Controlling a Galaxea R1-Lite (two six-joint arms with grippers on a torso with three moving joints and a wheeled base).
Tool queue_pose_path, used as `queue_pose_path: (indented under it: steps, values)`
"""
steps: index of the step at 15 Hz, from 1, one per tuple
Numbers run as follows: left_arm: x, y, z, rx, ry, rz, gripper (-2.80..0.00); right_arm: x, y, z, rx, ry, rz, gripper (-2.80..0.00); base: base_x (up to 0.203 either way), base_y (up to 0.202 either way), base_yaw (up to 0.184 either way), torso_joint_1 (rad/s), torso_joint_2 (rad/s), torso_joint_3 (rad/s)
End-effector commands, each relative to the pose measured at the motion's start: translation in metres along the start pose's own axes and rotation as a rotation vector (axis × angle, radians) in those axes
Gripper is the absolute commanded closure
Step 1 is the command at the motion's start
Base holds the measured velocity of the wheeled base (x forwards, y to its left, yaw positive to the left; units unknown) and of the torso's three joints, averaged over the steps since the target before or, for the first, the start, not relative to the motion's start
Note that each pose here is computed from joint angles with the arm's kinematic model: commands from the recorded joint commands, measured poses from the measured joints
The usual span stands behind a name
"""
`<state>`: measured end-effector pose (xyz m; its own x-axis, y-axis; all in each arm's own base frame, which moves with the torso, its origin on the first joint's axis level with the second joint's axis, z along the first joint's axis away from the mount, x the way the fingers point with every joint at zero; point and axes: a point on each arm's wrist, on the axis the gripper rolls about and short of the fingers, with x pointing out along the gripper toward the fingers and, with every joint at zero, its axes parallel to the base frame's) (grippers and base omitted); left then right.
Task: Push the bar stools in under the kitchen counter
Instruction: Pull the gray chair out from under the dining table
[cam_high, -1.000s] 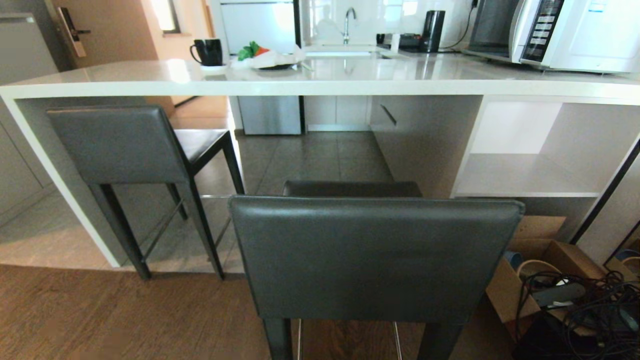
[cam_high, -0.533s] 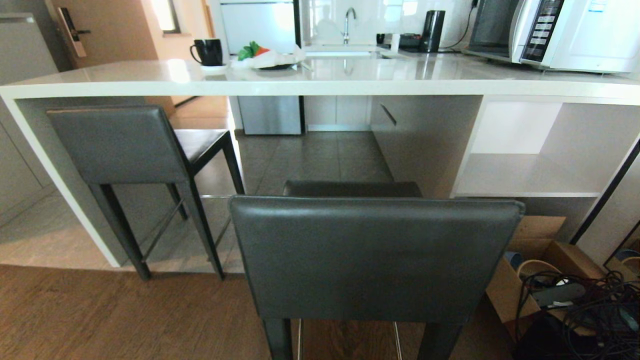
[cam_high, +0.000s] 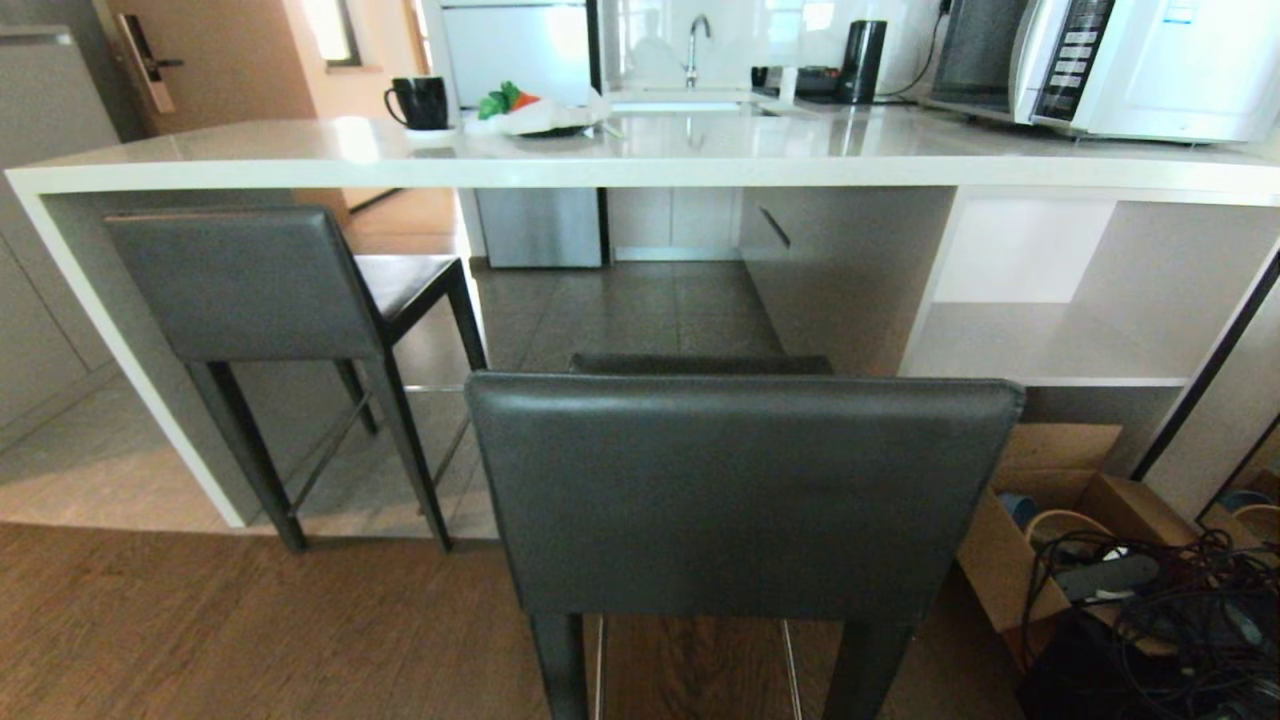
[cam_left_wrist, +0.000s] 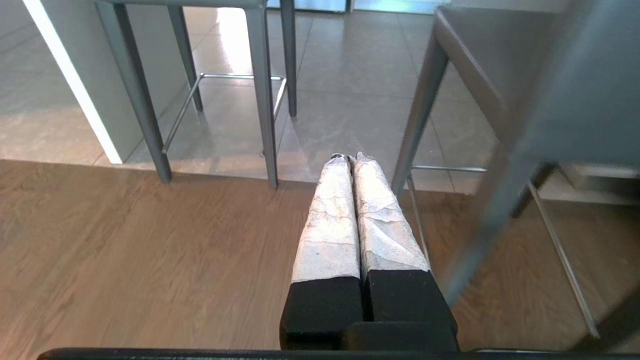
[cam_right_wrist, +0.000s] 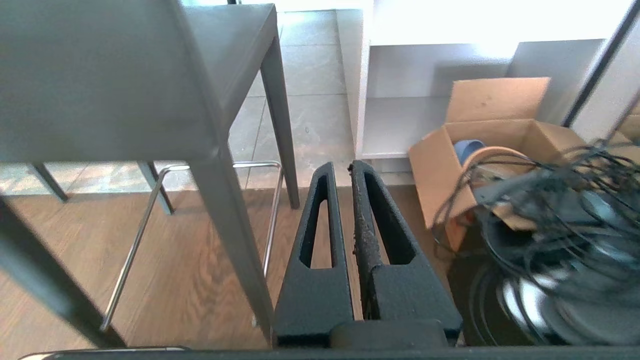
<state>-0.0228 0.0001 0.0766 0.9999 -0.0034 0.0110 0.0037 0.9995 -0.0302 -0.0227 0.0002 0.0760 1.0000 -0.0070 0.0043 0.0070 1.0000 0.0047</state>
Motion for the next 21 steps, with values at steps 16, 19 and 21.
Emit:
queue_pose_path:
  steps: [16, 19, 21]
  values:
    - [0.0003, 0.0000, -0.0008, 0.000, 0.005, 0.000, 0.00, 0.0001, 0.0000, 0.0001, 0.000, 0.000, -0.001, 0.00, -0.016, 0.031, -0.002, 0.000, 0.00, 0.001]
    - [0.0003, 0.0001, -0.0007, 0.000, 0.004, -0.001, 0.00, 0.0001, 0.0000, 0.0000, 0.000, 0.001, -0.001, 0.00, 0.000, 0.198, -0.001, 0.004, 0.00, 0.003]
    - [0.0003, 0.0000, -0.0008, 0.000, 0.005, 0.000, 0.00, 0.0001, 0.0000, 0.0001, 0.000, 0.000, 0.001, 0.00, 0.000, 0.196, -0.002, 0.006, 0.00, 0.002]
